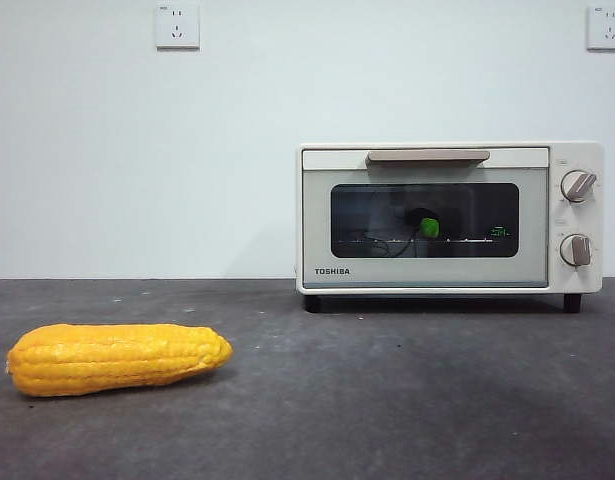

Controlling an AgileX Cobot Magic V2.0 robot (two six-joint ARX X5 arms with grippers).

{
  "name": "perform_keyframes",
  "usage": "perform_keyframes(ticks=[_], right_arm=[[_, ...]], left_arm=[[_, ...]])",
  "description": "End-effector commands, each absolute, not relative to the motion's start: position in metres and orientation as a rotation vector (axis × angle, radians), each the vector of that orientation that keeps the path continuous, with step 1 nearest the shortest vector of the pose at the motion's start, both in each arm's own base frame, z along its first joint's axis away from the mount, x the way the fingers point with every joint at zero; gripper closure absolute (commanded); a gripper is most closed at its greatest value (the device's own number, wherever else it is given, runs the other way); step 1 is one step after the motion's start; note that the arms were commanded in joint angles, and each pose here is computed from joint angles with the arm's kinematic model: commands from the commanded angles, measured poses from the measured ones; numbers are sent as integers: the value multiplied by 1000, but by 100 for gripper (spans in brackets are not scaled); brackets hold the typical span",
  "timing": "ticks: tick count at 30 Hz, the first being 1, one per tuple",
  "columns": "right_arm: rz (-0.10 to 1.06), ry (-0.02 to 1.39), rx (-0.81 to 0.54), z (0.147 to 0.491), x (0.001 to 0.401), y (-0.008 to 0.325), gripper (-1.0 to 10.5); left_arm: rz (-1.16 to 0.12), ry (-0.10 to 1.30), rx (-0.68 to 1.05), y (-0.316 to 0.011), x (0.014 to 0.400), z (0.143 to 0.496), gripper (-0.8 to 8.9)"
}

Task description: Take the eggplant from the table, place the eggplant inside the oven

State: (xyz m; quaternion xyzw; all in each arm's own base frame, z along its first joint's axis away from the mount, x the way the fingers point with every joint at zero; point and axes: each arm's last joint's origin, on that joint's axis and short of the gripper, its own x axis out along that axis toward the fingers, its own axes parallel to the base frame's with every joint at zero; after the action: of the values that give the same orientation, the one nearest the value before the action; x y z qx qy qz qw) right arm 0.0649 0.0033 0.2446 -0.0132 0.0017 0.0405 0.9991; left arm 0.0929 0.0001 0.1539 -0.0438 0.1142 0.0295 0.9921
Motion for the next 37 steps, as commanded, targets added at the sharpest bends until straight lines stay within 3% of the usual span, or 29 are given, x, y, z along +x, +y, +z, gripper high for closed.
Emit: perform_keyframes(ticks=[1, 15, 21, 37], right_arm=[[65, 35, -28, 222, 75, 3, 946], [10, 231, -25, 154, 92, -1, 946], [9, 172, -26, 152, 96, -1, 946], [-12, 175, -29, 150, 96, -1, 946]], left_arm=[[60, 231, -93, 0, 94, 151, 817], [60, 231, -93, 0, 94, 151, 817], [60, 232, -93, 0, 94, 151, 818], [60, 232, -93, 0, 94, 151, 817]])
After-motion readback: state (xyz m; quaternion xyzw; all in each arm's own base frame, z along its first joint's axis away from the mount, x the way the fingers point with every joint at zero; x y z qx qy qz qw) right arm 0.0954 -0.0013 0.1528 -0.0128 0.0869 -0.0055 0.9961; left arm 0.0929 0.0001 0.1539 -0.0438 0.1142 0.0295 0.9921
